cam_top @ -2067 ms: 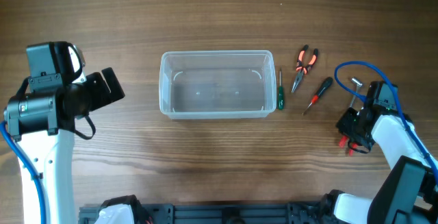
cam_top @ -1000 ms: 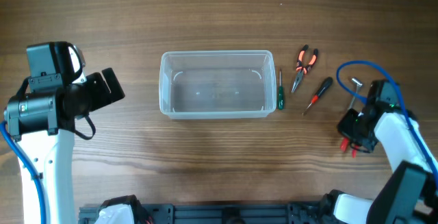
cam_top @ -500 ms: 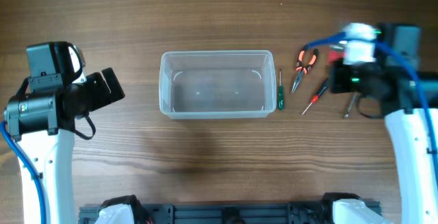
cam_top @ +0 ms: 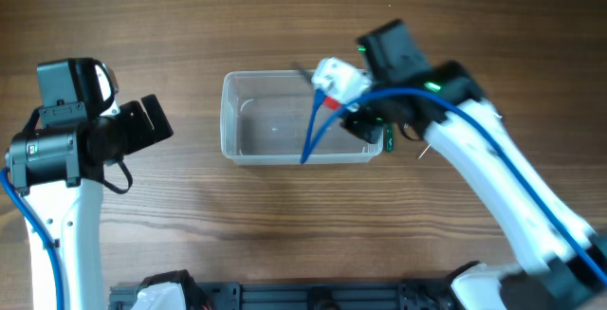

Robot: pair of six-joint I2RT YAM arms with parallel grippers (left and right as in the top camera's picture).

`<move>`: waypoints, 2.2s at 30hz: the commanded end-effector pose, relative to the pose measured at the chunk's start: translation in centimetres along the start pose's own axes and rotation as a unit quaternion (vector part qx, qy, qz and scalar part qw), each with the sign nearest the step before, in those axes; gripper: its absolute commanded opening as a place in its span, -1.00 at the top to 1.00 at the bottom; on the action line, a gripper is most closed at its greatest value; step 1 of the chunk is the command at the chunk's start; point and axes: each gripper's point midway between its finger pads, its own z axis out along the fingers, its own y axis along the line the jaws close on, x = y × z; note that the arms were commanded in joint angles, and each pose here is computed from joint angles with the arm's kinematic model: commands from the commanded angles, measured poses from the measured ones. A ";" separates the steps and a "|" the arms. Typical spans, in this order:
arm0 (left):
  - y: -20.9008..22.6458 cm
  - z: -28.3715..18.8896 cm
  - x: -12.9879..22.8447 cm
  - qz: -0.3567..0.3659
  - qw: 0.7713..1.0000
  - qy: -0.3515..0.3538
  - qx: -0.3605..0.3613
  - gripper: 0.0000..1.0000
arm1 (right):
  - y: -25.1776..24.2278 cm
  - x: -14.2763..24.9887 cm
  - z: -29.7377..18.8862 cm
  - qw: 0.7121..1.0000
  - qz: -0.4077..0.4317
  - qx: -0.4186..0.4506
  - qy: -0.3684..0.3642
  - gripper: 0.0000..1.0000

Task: Pack container
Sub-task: 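Carry the red cutters with the right gripper into the container and release, then move the right gripper to the orange-black pliers and grasp them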

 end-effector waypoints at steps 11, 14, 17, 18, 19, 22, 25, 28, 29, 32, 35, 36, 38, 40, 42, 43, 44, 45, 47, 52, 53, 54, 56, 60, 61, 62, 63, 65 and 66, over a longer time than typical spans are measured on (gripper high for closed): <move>0.1 -0.3 -0.4 -0.011 1.000 -0.005 0.001 -1.00 | 0.7 -0.8 11.0 0.992 -0.073 -0.103 0.003 0.91; 0.1 -0.3 -0.4 -0.011 1.000 -0.005 0.001 -0.99 | 0.9 0.0 13.2 0.992 -0.052 -0.117 0.021 0.91; 0.1 -0.3 -0.4 -0.011 1.000 -0.005 0.001 -0.99 | 1.2 1.0 14.9 0.990 -0.036 -0.130 0.038 0.91; 0.1 -0.3 -0.3 -0.011 1.000 -0.005 0.000 -1.00 | 1.3 1.2 15.2 0.990 -0.032 -0.133 0.042 0.90; 0.1 -0.3 -0.3 -0.011 1.000 -0.005 0.000 -1.00 | 1.3 1.3 15.4 0.990 -0.029 -0.134 0.044 0.85; 0.1 -0.3 -0.3 -0.011 1.000 -0.005 0.000 -1.00 | 1.2 1.2 15.6 0.990 -0.013 -0.131 0.044 0.51; 0.0 -0.3 -0.3 -0.011 1.000 -0.005 0.001 -1.00 | 1.1 1.1 15.6 0.991 -0.010 -0.130 0.043 0.34; 0.1 -0.3 -0.3 -0.011 1.000 -0.004 0.000 -0.99 | 0.9 1.2 15.6 0.991 0.014 -0.123 0.049 -0.01; 0.1 -0.3 -0.3 -0.011 1.000 -0.004 0.000 -1.00 | 0.7 1.1 15.6 0.991 0.028 -0.118 0.051 -0.06; 0.1 -0.3 -0.3 -0.011 1.000 -0.005 0.000 -1.00 | -0.3 0.4 14.1 0.992 0.075 -0.088 0.050 -0.19; 0.1 -0.3 -0.3 -0.011 1.000 -0.005 0.000 -1.00 | -2.2 -1.7 10.0 0.992 0.117 -0.035 0.025 -0.28; 0.1 -0.3 -0.3 -0.011 1.000 -0.005 0.000 -1.00 | -2.7 -2.4 8.4 0.991 0.129 -0.019 0.014 -0.33; 0.1 -0.3 -0.3 -0.011 1.000 -0.005 0.000 -1.00 | -3.9 -4.7 1.7 0.985 0.164 0.024 -0.041 -0.94; 0.1 -0.3 -0.4 -0.011 1.000 -0.005 0.001 -1.00 | -5.0 -6.2 -3.8 0.975 0.186 0.060 -0.103 -0.99; 0.1 -0.3 -0.3 -0.011 1.000 -0.005 0.000 -1.00 | -7.5 -6.3 -8.7 0.943 0.263 0.119 -0.163 -0.99; 0.1 -0.3 -0.3 -0.011 1.000 -0.005 0.000 -1.00 | -8.9 -5.7 -10.6 0.919 0.315 0.146 -0.186 -0.99; 0.1 -0.3 -0.3 -0.011 1.000 -0.005 0.000 -1.00 | -10.2 -4.7 -12.3 0.891 0.370 0.168 -0.203 -0.99; 0.1 -0.3 -0.4 -0.011 1.000 -0.005 0.001 -1.00 | -11.6 -3.2 -13.5 0.859 0.428 0.187 -0.212 -0.99; 0.1 -0.3 -0.3 -0.011 1.000 -0.005 0.000 -1.00 | -13.6 0.5 -14.4 0.788 0.542 0.204 -0.209 -0.98; 0.0 -0.3 -0.3 -0.011 1.000 -0.004 0.001 -1.00 | -16.7 10.5 -10.2 0.651 0.728 0.183 -0.108 -0.99; 0.0 -0.3 -0.3 -0.011 1.000 -0.005 0.001 -1.00 | -17.0 11.6 -8.8 0.641 0.743 0.170 -0.090 -0.99; 0.1 -0.3 -0.3 -0.011 1.000 -0.005 0.000 -1.00 | -17.3 12.6 -7.4 0.630 0.757 0.157 -0.071 -0.99; 0.0 -0.3 -0.3 -0.011 1.000 -0.005 0.001 -0.99 | -17.7 14.2 -4.5 0.617 0.775 0.129 -0.037 -1.00; 0.1 -0.3 -0.3 -0.011 1.000 -0.004 0.001 -0.99 | -17.8 17.0 0.9 0.603 0.791 0.101 0.029 -0.99; 0.1 -0.3 -0.3 -0.011 1.000 -0.004 0.001 -1.00 | -17.6 17.6 2.1 0.604 0.790 0.097 0.045 -0.99; 0.1 -0.3 -0.3 -0.011 1.000 -0.004 0.001 -1.00 | -17.5 18.0 2.9 0.604 0.789 0.094 0.056 -1.00; 0.1 -0.3 -0.3 -0.011 1.000 -0.004 0.001 -1.00 | -17.3 18.5 4.1 0.607 0.787 0.087 0.071 -1.00; 0.1 -0.3 -0.3 -0.011 1.000 -0.004 0.000 -1.00 | -16.9 19.4 5.7 0.602 0.789 0.081 0.094 -0.99; 0.1 -0.3 -0.3 -0.011 1.000 -0.004 0.000 -1.00 | -16.8 19.7 6.3 0.599 0.790 0.078 0.102 -0.99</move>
